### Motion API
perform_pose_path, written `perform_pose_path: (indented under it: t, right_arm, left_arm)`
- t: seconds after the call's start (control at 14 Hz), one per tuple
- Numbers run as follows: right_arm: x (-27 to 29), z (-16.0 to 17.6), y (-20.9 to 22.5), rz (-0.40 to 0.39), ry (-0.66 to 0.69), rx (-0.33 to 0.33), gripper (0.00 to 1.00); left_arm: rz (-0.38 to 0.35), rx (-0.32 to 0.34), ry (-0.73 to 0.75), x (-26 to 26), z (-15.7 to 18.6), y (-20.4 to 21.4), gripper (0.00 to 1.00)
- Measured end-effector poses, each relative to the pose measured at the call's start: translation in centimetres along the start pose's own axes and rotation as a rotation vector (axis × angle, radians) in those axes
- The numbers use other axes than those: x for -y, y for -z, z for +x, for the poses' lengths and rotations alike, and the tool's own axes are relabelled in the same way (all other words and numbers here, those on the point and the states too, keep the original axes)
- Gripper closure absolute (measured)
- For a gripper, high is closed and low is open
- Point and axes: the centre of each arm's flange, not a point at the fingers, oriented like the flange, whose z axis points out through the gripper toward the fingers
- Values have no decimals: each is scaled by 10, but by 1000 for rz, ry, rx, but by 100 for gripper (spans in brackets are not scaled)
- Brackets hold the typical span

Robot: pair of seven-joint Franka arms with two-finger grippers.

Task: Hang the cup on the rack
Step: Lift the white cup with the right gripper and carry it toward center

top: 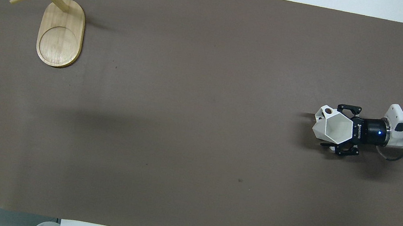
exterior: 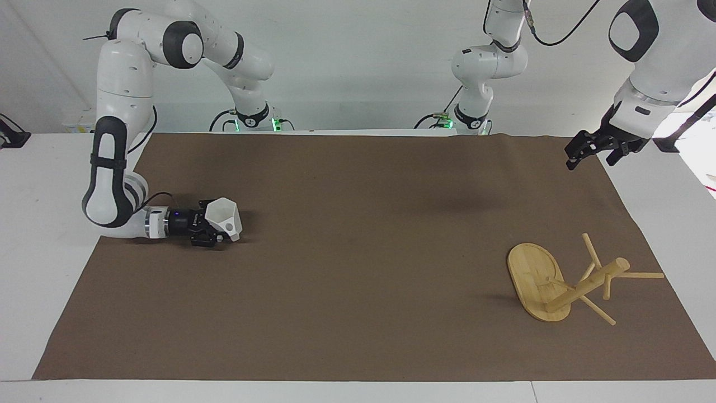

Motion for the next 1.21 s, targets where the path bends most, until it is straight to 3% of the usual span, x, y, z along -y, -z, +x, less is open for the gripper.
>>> perform_pose_path:
  t: [1.0,1.14,1.21]
  right_arm:
    - [-4,3,-16,29,25,-4,1]
    - [-4,3,-16,29,28,-5,13]
    - [-4,3,-16,29,29,-5,14]
  left_arm:
    - [0,10,0,0,-1,-1,0]
    - [0,11,2,1,-1,-1,0]
    - [0,12,2,1,-1,-1,0]
